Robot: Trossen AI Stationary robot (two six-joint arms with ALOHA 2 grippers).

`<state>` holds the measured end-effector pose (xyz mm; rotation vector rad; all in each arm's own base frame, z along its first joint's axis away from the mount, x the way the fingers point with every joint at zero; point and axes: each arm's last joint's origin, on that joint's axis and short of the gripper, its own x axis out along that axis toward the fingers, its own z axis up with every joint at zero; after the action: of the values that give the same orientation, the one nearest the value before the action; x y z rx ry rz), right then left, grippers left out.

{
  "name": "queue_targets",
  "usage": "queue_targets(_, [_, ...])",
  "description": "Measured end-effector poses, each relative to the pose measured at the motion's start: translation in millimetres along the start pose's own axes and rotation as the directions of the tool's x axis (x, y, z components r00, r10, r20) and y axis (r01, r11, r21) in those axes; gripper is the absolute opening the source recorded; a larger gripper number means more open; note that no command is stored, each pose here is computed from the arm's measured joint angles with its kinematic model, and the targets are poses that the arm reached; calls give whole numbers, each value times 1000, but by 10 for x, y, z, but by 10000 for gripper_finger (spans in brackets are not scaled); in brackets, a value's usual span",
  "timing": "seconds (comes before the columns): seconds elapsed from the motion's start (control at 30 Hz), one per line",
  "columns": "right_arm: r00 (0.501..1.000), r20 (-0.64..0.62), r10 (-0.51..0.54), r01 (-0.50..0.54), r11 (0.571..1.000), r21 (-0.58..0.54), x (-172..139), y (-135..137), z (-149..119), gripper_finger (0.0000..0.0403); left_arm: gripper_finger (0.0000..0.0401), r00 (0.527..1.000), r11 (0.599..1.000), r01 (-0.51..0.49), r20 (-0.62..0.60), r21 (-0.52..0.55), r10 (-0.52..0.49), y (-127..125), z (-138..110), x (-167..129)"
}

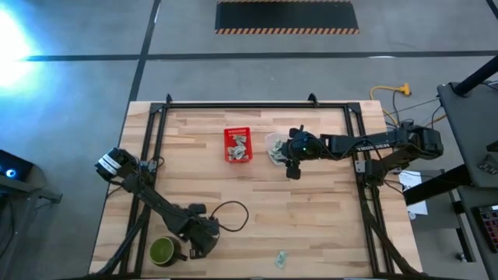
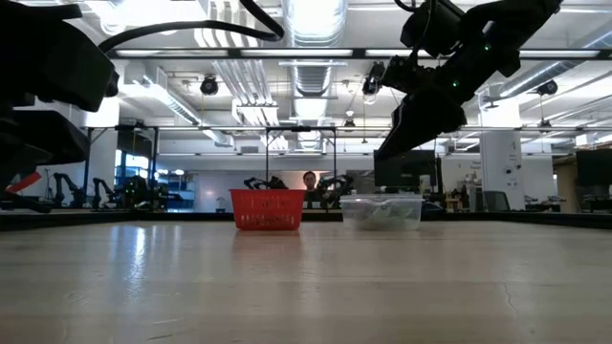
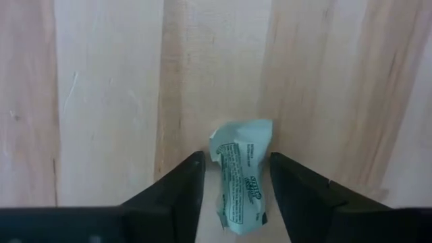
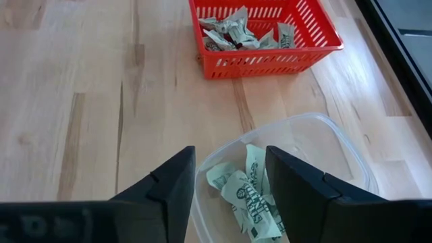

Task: Pick and place items into bin
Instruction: Put the white stevia packet into the red bin

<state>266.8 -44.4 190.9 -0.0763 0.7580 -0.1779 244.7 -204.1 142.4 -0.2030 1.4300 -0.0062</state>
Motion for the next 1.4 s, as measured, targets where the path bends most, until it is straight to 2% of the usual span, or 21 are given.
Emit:
queue_targets(0.3, [1000, 0, 0, 0, 1000, 1, 0, 0, 0, 161, 66, 1000, 1000, -23, 4, -2, 23, 18, -9, -2])
queue_targets(0.47, [1000, 0, 0, 0, 1000, 1, 0, 0, 0, 160, 32, 1000, 1000, -17, 9, -2, 17, 12, -2, -14])
queue_targets(0.7, [1000, 1, 1, -1, 1000, 5, 0, 4, 1, 154, 13, 1000, 999, -2, 29, 39, 1, -8, 48, -113])
queue_targets(0.77, [1000, 1, 2, -2, 1000, 4, -1, 9, 2, 152, 12, 998, 999, -11, 70, 48, 7, -18, 84, -176])
queue_targets(0.9, [1000, 2, 2, -2, 1000, 3, -2, 10, 3, 147, 12, 988, 994, -60, 148, 94, 46, 24, 138, -376])
queue_targets(1.0, [1000, 1, 0, 0, 1000, 1, -2, 9, 2, 144, 12, 974, 985, -134, 197, 111, 110, 110, 185, -467])
queue_targets(1.1, [1000, 1, 1, -1, 1000, -1, -2, 10, 2, 143, 12, 947, 971, -202, 277, 127, 161, 215, 265, -603])
queue_targets(1.2, [1000, 1, 1, -1, 1000, -2, -2, 10, 2, 145, 12, 901, 938, -316, 355, 142, 250, 363, 362, -695])
queue_targets(1.3, [1000, 1, 1, -1, 1000, -5, -2, 10, 2, 145, 12, 840, 891, -431, 424, 140, 339, 539, 474, -808])
queue_targets(1.4, [1000, 1, 1, -1, 1000, -6, -2, 10, 2, 142, 12, 766, 825, -552, 465, 120, 444, 740, 582, -902])
